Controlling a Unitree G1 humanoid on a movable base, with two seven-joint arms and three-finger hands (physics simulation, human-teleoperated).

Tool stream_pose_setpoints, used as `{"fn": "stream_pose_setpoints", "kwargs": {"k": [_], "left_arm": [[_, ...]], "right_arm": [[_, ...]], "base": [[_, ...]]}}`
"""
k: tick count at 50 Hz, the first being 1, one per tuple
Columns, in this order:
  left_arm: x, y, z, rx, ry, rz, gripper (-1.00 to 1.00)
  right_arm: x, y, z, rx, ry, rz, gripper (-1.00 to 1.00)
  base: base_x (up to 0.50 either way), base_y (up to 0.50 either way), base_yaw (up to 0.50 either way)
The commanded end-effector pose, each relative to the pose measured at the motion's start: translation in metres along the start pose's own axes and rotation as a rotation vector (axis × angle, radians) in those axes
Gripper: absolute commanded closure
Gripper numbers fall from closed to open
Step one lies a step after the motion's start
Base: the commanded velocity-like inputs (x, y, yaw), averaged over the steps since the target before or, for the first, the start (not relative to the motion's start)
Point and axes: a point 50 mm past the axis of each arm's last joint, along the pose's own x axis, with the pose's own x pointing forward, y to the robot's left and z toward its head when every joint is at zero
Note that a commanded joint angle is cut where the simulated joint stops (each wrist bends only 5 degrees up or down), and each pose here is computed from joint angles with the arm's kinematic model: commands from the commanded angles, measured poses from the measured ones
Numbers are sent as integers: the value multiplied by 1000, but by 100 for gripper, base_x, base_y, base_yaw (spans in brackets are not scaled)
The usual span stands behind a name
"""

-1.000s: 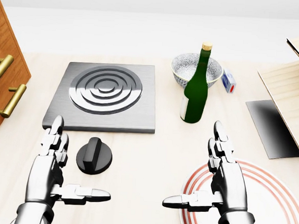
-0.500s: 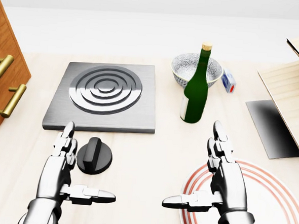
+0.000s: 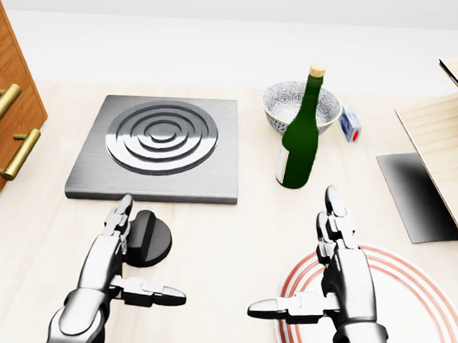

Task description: Turn on the stove.

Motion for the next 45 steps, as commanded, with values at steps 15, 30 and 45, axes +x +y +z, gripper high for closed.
{"fn": "stream_pose_setpoints", "kwargs": {"k": [15,30,45], "left_arm": [[-18,-33,-26,85,76,-127,-100],[-84,-84,-42,202,42,-303,-100],[-144,-86,44,25,-342,-295,-100]], "right_arm": [[0,0,0,-1,6,1,-100],[1,0,-2,-2,7,-3,-100],[0,0,-3,0,7,2,-100]], "base": [[0,0,0],[0,0,0],[0,0,0]]}}
